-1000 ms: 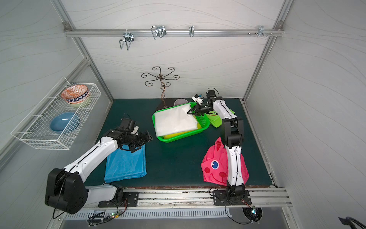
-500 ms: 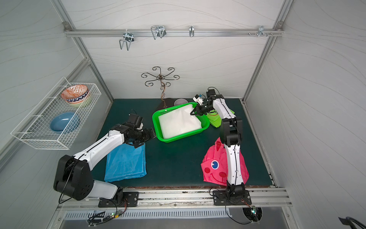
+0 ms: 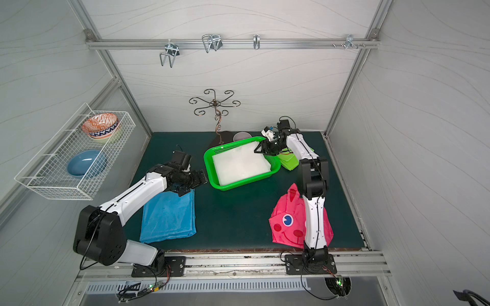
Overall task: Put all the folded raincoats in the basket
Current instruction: Place the raincoat in the basket.
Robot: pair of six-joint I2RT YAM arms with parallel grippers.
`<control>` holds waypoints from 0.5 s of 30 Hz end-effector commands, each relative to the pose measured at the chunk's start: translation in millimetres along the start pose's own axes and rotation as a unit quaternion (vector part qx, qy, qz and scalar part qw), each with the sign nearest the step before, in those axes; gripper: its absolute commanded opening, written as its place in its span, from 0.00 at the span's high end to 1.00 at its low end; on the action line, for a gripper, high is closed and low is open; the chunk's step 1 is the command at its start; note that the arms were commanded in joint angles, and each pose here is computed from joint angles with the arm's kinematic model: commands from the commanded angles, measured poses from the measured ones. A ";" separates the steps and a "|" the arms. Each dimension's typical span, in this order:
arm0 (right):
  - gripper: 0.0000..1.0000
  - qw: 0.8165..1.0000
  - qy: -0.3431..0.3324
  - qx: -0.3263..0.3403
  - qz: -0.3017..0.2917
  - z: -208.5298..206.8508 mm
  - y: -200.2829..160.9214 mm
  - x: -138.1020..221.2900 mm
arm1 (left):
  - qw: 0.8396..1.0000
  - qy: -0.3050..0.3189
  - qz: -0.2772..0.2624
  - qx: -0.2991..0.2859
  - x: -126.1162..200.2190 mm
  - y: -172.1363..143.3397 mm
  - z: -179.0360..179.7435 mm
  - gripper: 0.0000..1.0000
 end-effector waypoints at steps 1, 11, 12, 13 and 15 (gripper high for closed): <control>0.39 0.992 -0.092 0.053 -0.070 32.5 27.1 50.5 | 0.999 0.014 -0.016 -0.026 16.6 3.4 -2.3 0.01; 0.40 0.985 -0.129 0.107 -0.031 107.6 -21.4 33.8 | 0.994 0.050 -0.092 -0.028 59.7 6.2 18.0 0.01; 0.41 0.987 -0.113 0.109 -0.025 116.2 -27.3 25.0 | 0.993 0.059 -0.102 -0.025 63.1 7.9 21.7 0.01; 0.41 0.989 -0.093 0.111 -0.021 125.5 -33.1 14.1 | 0.991 0.070 -0.114 -0.017 67.3 10.0 27.2 0.01; 0.42 0.991 -0.052 0.119 -0.012 139.8 -42.7 -7.9 | 0.988 0.088 -0.129 0.012 73.6 13.2 39.6 0.01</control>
Point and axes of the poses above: each gripper's point midway between its finger pads, its own x axis back along the fingers, its own z axis along the line the jaws close on, y = z × x, the point moved 6 cm from there along x, back along the fingers, and after that the axes turned 6 degrees about x, right-handed, at the moved point
